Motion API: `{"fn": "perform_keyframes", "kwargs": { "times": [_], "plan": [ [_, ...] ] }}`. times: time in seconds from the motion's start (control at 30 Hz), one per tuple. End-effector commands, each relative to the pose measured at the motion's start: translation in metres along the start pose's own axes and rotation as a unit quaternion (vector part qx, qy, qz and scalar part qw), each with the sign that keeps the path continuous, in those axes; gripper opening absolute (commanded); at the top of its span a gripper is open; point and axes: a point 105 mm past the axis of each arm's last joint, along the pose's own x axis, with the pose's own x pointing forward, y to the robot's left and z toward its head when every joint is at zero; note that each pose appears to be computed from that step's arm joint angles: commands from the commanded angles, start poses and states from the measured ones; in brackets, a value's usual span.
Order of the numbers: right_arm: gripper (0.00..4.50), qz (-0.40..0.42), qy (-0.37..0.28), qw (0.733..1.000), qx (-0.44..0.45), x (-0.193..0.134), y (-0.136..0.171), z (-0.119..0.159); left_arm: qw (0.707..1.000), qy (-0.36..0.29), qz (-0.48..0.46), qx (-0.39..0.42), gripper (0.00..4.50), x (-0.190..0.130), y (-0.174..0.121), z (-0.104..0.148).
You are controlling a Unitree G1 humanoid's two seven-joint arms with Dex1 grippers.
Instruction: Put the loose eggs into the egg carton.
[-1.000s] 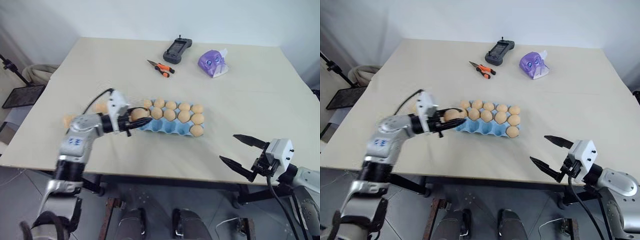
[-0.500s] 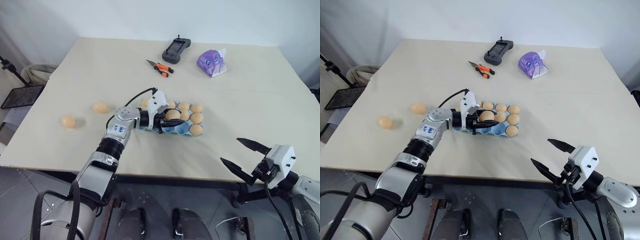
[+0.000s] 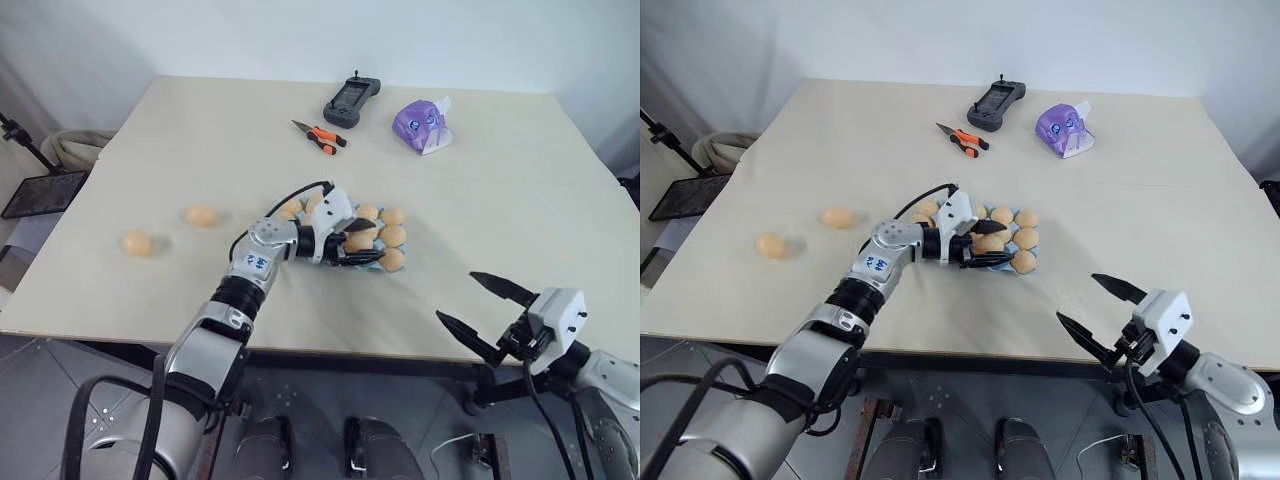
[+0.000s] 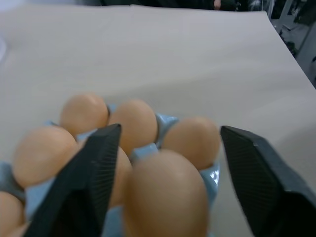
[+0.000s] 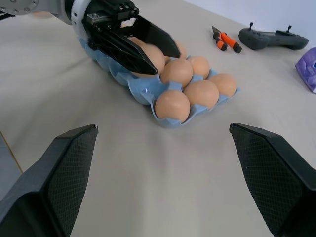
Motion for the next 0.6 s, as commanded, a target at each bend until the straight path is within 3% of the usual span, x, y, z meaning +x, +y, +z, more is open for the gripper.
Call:
{"fn": "perform_keyframes", "kwargs": {
  "times": [0.03,0.17,0.4,0.6],
  "plan": [
    [4.50,0.012,-0.017,1.000,-0.007,0.005,0.004,0.007,0.996,-0.083,0.020,0.039,4.25,-0.014,0.017,0.044],
    [4.50,0.028,-0.021,0.999,-0.003,0.012,0.005,0.006,0.994,-0.085,0.054,0.053,4.25,-0.051,0.035,0.050],
    [4.50,0.061,-0.030,0.998,0.003,0.025,0.007,0.004,0.987,-0.057,0.141,0.048,4.25,-0.134,0.052,0.036],
    [4.50,0.088,-0.043,0.995,0.003,0.037,0.007,0.005,0.966,-0.042,0.253,0.028,4.39,-0.218,0.015,0.016]
  ]
}}
